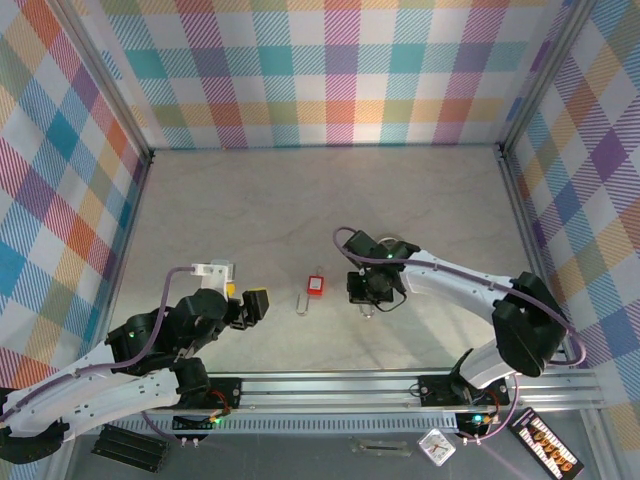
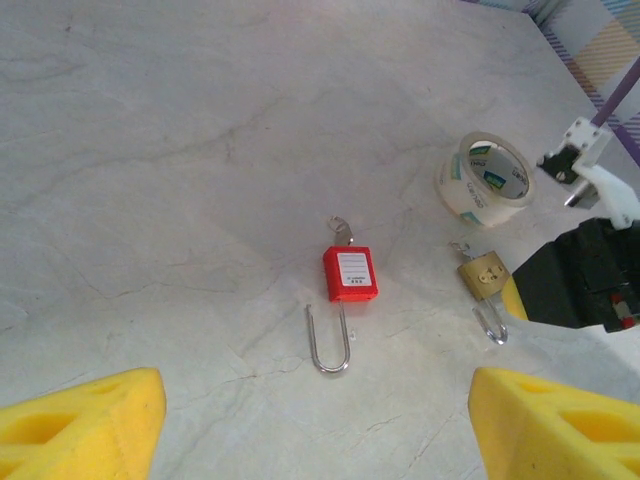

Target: Unlock with the key

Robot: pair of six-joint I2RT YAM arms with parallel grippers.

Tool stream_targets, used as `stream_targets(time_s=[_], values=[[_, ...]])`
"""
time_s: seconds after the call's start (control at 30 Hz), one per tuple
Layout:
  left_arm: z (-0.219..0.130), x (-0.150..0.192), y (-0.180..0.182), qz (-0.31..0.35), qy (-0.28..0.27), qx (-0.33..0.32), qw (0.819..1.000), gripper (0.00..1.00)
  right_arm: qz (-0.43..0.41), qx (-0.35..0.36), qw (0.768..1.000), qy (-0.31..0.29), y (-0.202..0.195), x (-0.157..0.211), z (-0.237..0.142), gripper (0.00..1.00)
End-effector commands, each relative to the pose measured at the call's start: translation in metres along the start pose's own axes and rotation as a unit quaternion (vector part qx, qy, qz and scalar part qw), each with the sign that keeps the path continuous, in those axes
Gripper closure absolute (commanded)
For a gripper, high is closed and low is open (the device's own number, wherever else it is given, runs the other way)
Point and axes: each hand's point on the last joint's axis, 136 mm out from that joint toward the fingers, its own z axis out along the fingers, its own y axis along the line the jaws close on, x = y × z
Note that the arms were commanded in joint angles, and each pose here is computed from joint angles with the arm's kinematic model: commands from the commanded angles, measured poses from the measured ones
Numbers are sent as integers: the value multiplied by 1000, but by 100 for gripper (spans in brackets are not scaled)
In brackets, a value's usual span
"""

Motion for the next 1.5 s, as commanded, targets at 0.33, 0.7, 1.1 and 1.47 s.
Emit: stream_targets(time_s=[0.33,0.7,1.1,1.47], values=[[-1,-3,7,-3,-9,-15,1000,21,-3,40,998,46,-11,13,40,82],[-1,-1,10,-2,-5,-22,1000,21,5,33,999,43,-4,7,43,71],[-5,-9,11,-1,-21,-26,999,17,8,-14,999,-44,-8,-14,-29,37],[-7,-78,34,53,-169,-129,976,0,81,-10,946,-314,-138,-82,-130,1]])
